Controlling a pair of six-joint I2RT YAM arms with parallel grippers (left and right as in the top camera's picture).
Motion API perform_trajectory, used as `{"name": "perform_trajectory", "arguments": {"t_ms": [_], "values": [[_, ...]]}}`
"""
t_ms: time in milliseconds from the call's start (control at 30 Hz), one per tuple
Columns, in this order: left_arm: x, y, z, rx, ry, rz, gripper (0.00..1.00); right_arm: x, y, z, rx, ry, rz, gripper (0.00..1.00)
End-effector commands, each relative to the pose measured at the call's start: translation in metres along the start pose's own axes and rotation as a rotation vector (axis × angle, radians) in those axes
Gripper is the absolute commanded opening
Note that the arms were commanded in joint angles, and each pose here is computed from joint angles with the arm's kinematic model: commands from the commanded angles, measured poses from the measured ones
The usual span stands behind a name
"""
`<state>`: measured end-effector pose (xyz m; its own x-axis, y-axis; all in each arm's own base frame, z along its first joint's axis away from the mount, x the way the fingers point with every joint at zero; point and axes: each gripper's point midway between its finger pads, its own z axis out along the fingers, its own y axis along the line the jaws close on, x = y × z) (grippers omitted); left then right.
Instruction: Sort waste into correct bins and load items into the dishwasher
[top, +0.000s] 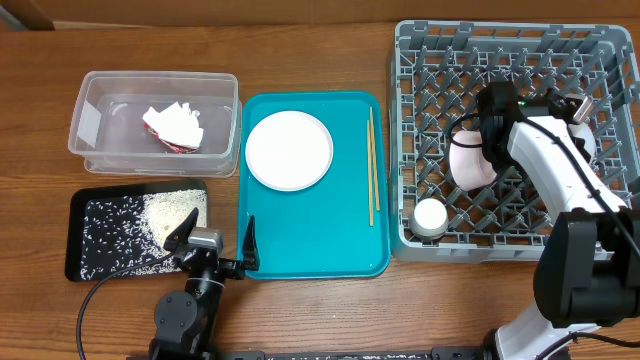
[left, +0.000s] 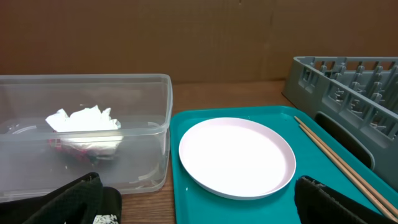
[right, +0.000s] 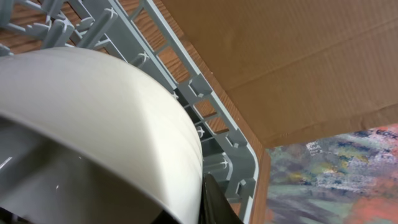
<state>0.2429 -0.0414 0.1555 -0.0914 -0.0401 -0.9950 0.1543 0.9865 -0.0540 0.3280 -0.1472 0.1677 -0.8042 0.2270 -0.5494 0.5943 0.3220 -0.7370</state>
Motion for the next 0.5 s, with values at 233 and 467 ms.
{"name": "perform_trajectory", "arguments": {"t_ms": [233,467], "values": [[-0.001,0.000,0.000,0.002,-0.011,-0.019,1.00,0.007,0.003,0.023,-0.012,0.074,0.052,0.04],[-0.001,0.000,0.000,0.002,-0.011,-0.019,1.00,0.004,0.008,0.022,-0.029,0.067,0.080,0.04]]}}
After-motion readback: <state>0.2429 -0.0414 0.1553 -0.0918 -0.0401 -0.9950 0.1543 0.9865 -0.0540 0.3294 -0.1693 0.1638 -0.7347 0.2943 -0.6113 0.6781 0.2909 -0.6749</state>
